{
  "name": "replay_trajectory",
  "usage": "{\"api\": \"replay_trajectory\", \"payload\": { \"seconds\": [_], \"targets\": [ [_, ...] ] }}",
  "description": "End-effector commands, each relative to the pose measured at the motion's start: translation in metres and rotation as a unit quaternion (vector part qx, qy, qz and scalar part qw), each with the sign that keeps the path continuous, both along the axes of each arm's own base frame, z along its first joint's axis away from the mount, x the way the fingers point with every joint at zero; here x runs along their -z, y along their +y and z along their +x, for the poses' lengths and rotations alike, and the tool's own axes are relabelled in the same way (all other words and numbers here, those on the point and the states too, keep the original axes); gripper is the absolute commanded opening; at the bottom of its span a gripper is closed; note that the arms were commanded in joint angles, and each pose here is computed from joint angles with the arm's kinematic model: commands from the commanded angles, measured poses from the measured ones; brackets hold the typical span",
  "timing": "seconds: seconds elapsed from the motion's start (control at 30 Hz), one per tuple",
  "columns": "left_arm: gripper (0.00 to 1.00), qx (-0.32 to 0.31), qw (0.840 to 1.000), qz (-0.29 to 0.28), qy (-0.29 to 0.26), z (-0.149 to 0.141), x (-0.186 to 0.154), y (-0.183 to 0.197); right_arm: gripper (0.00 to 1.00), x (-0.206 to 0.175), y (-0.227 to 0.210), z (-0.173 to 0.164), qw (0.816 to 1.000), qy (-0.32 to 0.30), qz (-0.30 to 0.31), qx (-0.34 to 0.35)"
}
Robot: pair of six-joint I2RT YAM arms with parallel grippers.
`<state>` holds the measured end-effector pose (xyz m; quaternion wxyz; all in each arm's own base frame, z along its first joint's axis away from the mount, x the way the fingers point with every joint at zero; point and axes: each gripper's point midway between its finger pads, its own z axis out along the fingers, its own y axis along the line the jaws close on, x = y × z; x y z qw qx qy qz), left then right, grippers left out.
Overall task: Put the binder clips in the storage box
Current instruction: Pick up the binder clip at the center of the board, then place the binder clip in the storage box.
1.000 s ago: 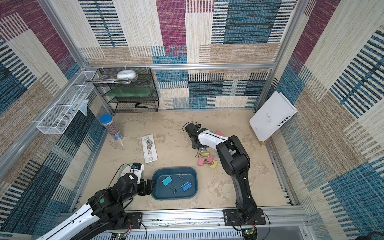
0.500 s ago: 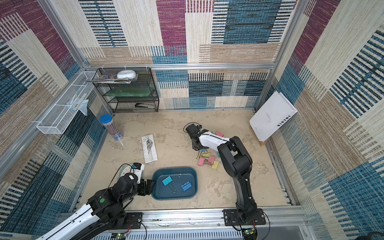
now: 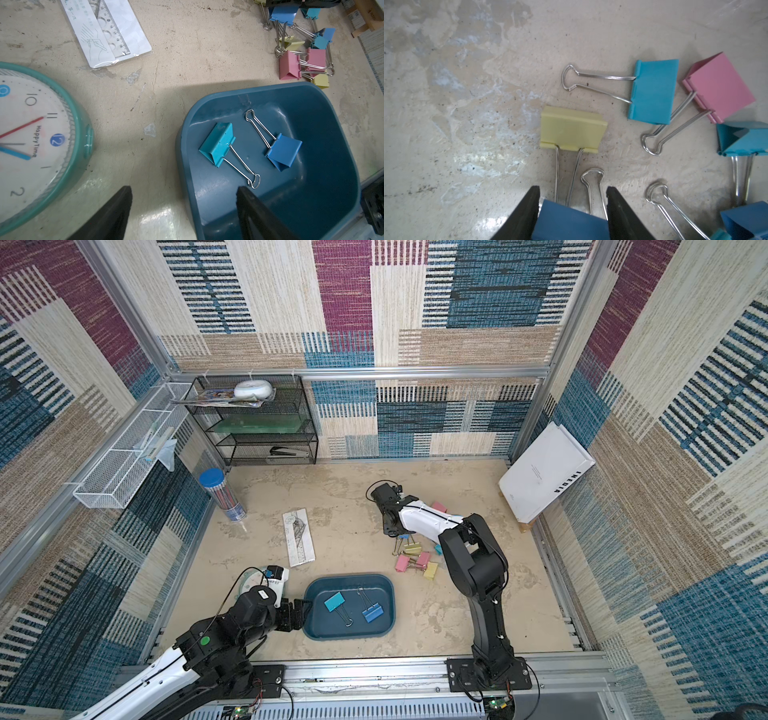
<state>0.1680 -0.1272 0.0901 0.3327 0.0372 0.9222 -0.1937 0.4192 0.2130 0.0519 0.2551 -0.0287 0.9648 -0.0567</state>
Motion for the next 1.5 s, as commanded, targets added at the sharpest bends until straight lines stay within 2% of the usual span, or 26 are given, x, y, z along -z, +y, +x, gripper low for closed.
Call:
{"api": "replay_trajectory", "payload": {
  "seconds": [0.0, 0.33, 0.6, 0.83, 0.9, 1.0, 1.2, 1.37, 1.43, 1.47],
  "targets": [
    [0.83, 0.002, 1.000, -0.003, -0.010, 0.003, -0.004, -0.002, 0.48, -0.012, 0.002, 0.000, 1.000, -0.007, 0.003, -0.008],
    [0.83, 0.002, 1.000, 0.003, -0.006, 0.004, -0.002, -0.002, 0.48, -0.080, 0.054, -0.013, 0.994, -0.047, 0.047, -0.091],
    [0.83, 0.001, 1.000, 0.005, -0.004, 0.004, -0.001, -0.002, 0.48, -0.089, 0.075, -0.036, 0.988, -0.040, 0.073, -0.134],
    [0.83, -0.002, 1.000, 0.005, -0.004, 0.004, -0.001, -0.001, 0.47, -0.098, 0.127, -0.107, 0.967, -0.025, 0.127, -0.219],
    [0.83, -0.001, 1.000, 0.005, -0.004, 0.004, -0.001, -0.001, 0.47, -0.098, 0.146, -0.135, 0.952, -0.012, 0.162, -0.260],
    [0.83, -0.002, 1.000, 0.005, -0.003, 0.004, -0.001, -0.001, 0.47, -0.089, 0.160, -0.168, 0.940, -0.004, 0.188, -0.286],
    [0.83, -0.002, 1.000, 0.006, -0.003, 0.004, 0.000, -0.001, 0.47, -0.065, 0.175, -0.210, 0.931, 0.020, 0.190, -0.312],
    [0.83, -0.004, 1.000, 0.006, -0.004, 0.004, -0.001, 0.000, 0.56, -0.056, 0.170, -0.223, 0.932, 0.022, 0.187, -0.309],
    [0.83, -0.002, 1.000, 0.006, -0.002, 0.004, 0.000, -0.001, 0.69, -0.067, 0.169, -0.223, 0.931, 0.010, 0.190, -0.311],
    [0.83, -0.002, 1.000, 0.006, -0.003, 0.004, 0.000, -0.001, 0.73, -0.074, 0.168, -0.223, 0.930, 0.003, 0.193, -0.314]
  ]
}}
